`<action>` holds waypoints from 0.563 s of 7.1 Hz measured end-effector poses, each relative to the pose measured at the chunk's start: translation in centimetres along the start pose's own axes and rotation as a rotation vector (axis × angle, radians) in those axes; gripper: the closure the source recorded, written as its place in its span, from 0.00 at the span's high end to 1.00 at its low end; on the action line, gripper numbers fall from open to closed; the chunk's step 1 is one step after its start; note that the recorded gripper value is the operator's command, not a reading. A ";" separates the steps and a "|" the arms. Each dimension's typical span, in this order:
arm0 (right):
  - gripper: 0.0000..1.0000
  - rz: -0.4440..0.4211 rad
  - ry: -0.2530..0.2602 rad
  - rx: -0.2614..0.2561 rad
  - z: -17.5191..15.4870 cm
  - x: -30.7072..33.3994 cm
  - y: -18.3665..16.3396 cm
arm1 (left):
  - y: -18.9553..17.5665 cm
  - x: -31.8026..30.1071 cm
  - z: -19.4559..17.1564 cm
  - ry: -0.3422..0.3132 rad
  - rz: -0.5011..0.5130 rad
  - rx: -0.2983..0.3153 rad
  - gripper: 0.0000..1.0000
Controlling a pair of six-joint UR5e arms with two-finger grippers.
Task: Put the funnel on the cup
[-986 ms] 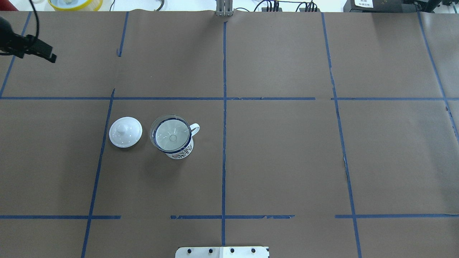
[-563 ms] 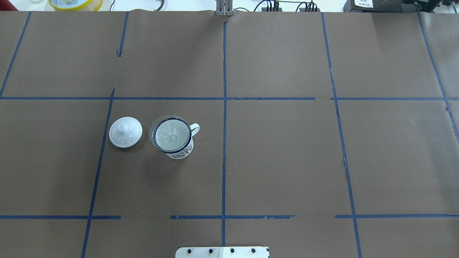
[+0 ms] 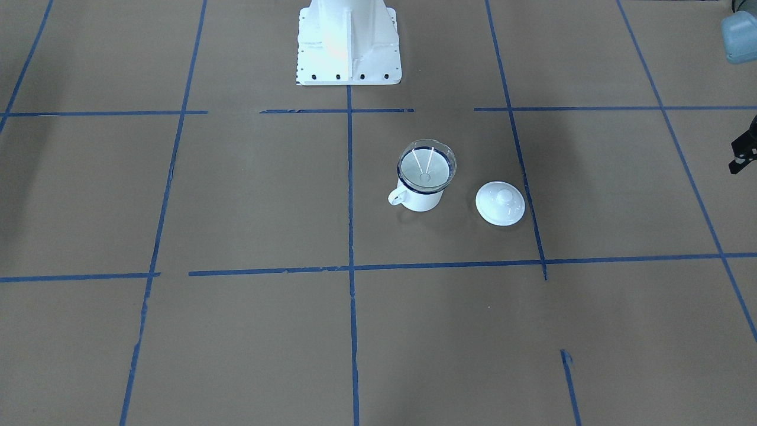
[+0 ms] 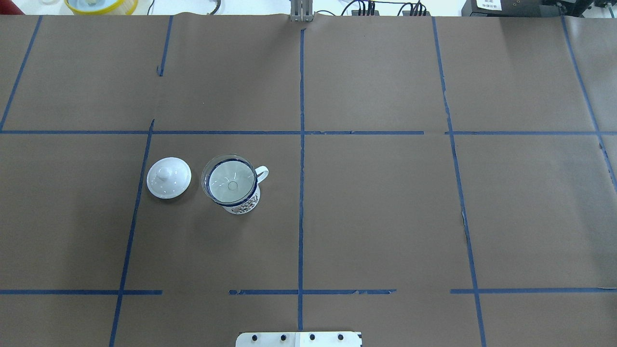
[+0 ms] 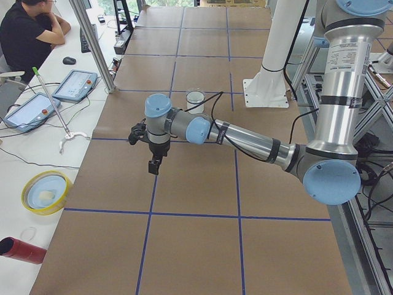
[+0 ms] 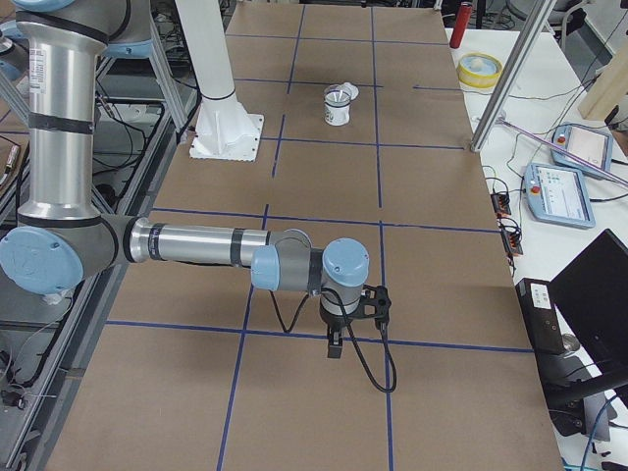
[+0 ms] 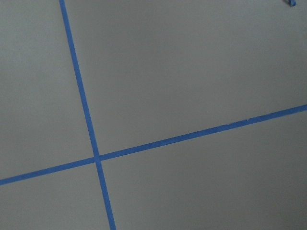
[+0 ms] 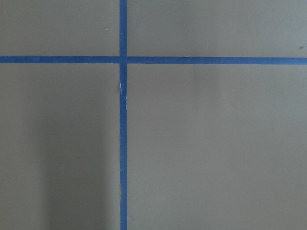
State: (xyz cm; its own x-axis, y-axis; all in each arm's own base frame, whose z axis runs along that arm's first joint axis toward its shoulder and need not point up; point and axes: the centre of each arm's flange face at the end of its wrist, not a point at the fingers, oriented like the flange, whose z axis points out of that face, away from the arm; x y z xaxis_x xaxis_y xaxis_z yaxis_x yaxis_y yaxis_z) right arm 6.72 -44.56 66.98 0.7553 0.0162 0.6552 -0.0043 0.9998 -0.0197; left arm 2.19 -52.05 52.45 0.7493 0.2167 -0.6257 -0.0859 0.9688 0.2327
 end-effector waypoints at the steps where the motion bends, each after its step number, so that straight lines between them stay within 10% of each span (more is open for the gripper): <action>1: 1.00 0.000 0.000 0.000 0.0 0.0 0.0 | 0.3 -1.0 0.2 -0.005 -0.010 -0.005 1.00; 4: 1.00 0.000 0.000 0.000 0.0 0.0 0.0 | 2.7 -7.2 1.4 -0.017 0.035 -0.053 1.00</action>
State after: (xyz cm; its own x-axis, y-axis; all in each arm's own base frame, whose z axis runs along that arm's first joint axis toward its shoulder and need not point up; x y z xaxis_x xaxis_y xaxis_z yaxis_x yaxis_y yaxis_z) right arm 6.71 -44.57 66.98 0.7553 0.0160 0.6552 -0.0043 0.9998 -0.0195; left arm -2.49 -51.14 58.60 0.7560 0.2488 -0.6055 -0.1467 0.9658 0.2137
